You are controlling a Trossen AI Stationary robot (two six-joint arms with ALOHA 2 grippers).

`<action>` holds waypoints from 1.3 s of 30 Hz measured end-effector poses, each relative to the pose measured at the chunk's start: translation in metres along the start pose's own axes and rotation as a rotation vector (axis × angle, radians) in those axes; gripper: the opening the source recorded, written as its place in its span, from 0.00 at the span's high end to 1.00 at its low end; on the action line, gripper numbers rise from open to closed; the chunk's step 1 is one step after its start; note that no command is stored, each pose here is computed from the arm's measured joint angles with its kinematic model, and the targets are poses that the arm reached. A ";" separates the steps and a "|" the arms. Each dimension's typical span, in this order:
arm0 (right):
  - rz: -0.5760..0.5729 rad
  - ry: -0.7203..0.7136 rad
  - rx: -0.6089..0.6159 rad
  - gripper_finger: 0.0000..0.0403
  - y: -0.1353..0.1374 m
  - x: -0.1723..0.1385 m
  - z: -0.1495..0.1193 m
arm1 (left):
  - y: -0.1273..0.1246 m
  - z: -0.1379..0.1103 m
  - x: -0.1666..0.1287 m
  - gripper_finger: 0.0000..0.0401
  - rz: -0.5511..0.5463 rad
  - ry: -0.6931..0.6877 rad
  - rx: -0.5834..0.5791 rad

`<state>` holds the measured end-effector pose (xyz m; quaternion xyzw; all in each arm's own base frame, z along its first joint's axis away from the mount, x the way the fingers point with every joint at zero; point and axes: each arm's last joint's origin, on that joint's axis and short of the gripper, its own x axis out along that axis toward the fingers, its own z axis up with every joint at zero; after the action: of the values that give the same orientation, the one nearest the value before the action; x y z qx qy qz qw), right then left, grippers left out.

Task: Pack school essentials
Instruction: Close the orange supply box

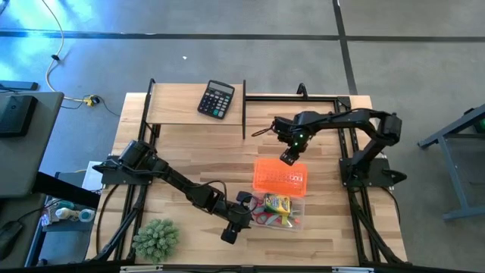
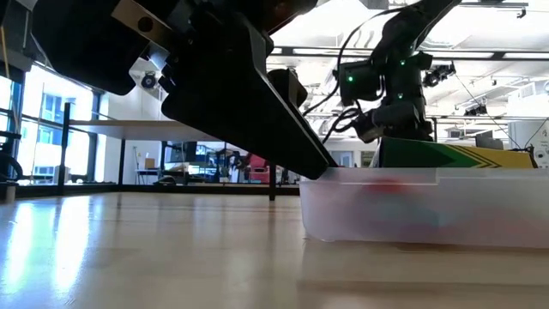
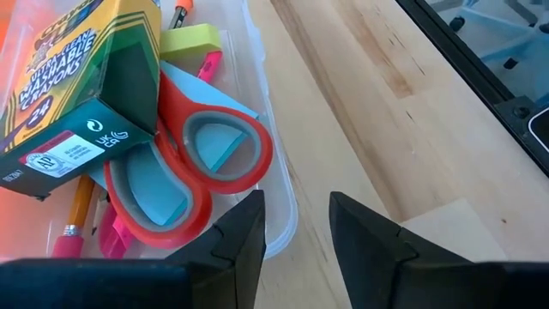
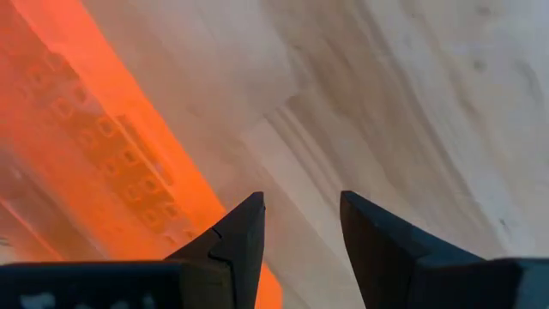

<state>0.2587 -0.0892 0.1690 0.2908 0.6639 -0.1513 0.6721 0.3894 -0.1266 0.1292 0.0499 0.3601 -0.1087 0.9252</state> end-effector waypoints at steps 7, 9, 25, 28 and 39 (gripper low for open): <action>0.079 0.022 -0.001 0.64 0.002 0.002 0.001 | 0.001 0.000 0.000 0.70 0.006 -0.001 0.000; 0.097 0.028 0.000 0.64 0.003 0.002 0.001 | 0.002 0.000 0.000 0.70 0.007 -0.001 -0.003; 0.089 0.062 -0.045 0.64 0.018 -0.003 -0.003 | 0.008 0.000 0.000 0.70 0.013 0.000 -0.022; 0.094 0.036 -0.052 0.64 0.022 -0.014 0.003 | 0.008 0.000 0.000 0.70 0.013 0.000 -0.022; 0.085 0.034 -0.103 0.64 0.043 -0.034 0.003 | 0.008 0.000 0.000 0.70 0.028 -0.001 -0.071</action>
<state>0.2844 -0.0636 0.2105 0.2866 0.6691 -0.0834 0.6806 0.3917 -0.1189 0.1294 0.0219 0.3626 -0.0828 0.9280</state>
